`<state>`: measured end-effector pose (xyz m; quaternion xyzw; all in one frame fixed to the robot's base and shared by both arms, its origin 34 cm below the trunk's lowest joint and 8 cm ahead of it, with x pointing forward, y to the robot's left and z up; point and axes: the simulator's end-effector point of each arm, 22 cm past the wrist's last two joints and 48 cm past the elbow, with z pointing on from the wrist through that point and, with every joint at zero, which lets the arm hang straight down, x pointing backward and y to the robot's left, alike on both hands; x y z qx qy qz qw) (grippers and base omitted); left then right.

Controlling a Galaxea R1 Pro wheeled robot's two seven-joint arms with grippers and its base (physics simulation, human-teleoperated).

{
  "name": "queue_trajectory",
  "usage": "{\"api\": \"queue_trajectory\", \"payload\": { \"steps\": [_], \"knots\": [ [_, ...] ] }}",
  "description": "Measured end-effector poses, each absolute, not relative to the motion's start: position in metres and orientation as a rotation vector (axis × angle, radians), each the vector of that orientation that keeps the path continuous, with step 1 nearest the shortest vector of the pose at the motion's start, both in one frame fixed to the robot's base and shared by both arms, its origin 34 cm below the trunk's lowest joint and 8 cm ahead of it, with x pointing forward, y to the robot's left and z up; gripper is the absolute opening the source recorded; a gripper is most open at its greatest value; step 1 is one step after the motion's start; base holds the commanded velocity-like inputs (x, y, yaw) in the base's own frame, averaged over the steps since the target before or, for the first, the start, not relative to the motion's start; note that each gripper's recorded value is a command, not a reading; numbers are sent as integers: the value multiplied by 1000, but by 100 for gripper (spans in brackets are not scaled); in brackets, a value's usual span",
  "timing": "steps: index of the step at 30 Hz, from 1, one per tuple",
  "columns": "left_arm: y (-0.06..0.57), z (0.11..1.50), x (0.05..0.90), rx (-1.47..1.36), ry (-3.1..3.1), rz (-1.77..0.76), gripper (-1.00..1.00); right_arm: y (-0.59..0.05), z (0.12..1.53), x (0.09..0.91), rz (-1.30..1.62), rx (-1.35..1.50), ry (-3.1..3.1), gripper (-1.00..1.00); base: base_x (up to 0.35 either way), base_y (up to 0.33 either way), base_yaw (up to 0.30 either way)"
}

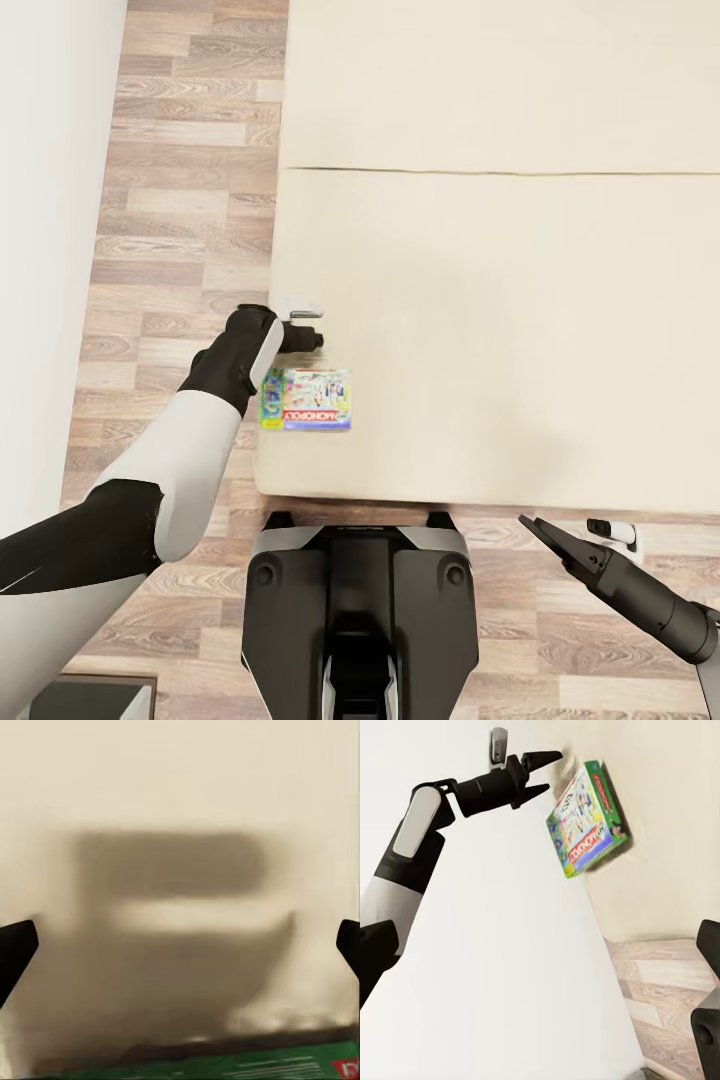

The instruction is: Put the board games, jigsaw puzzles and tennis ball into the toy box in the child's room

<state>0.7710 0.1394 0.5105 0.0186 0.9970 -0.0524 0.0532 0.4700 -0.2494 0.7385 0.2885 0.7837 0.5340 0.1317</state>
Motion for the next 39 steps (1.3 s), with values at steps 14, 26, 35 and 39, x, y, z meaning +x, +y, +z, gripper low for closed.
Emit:
{"api": "queue_trajectory", "payload": {
  "steps": [14, 26, 35, 39],
  "knots": [
    [139, 510, 771, 56, 3032, -160, 100, -249, 739, 470, 1551, 838, 2274, 100, -5, 0, 0],
    [139, 510, 770, 57, 3033, -160, 100, -248, 739, 470, 1552, 838, 2274, 100, 0, 0, 0],
    [139, 510, 771, 57, 3032, -160, 100, -249, 739, 470, 1552, 838, 2274, 100, 0, 0, 0],
    [139, 510, 771, 57, 3032, -160, 100, -249, 739, 470, 1552, 838, 2274, 100, 0, 0, 0]
  ]
}}
